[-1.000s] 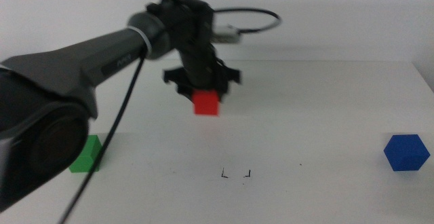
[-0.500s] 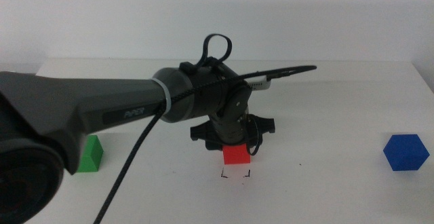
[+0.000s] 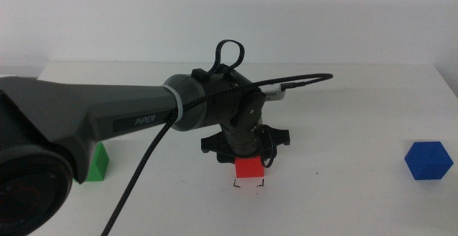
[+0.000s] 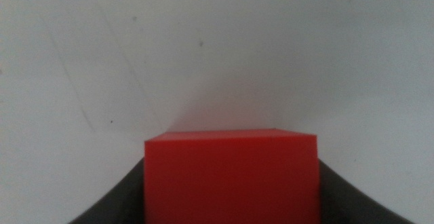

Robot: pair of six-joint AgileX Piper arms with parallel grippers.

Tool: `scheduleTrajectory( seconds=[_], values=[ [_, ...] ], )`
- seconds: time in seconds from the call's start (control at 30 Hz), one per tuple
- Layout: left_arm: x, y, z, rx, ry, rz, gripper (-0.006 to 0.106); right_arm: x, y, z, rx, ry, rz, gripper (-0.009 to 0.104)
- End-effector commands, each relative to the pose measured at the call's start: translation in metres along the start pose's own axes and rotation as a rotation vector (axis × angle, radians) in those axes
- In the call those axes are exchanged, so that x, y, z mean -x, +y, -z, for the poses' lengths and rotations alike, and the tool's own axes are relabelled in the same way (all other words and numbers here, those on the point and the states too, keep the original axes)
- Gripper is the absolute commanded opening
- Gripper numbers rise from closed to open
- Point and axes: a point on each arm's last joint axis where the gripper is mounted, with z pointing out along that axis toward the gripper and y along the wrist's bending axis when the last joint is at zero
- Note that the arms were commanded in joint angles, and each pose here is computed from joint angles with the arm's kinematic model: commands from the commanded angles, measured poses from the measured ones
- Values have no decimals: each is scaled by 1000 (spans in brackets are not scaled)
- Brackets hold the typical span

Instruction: Stack red cubes first, then green, then blue cubes in a specific spot.

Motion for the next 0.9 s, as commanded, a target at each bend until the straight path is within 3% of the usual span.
scheduleTrajectory(
  seconds=[0.0,0.73,0.87],
  values=[
    [-7,0,-3,8,49,6,3,0,-1,0,-12,-9,12,93],
    [-17,0,-1,33,141,15,3,0,-1,0,-12,-9,12,93],
    [-18,0,-1,31,151,8,11,0,-1,0,-12,-9,12,93]
  ],
)
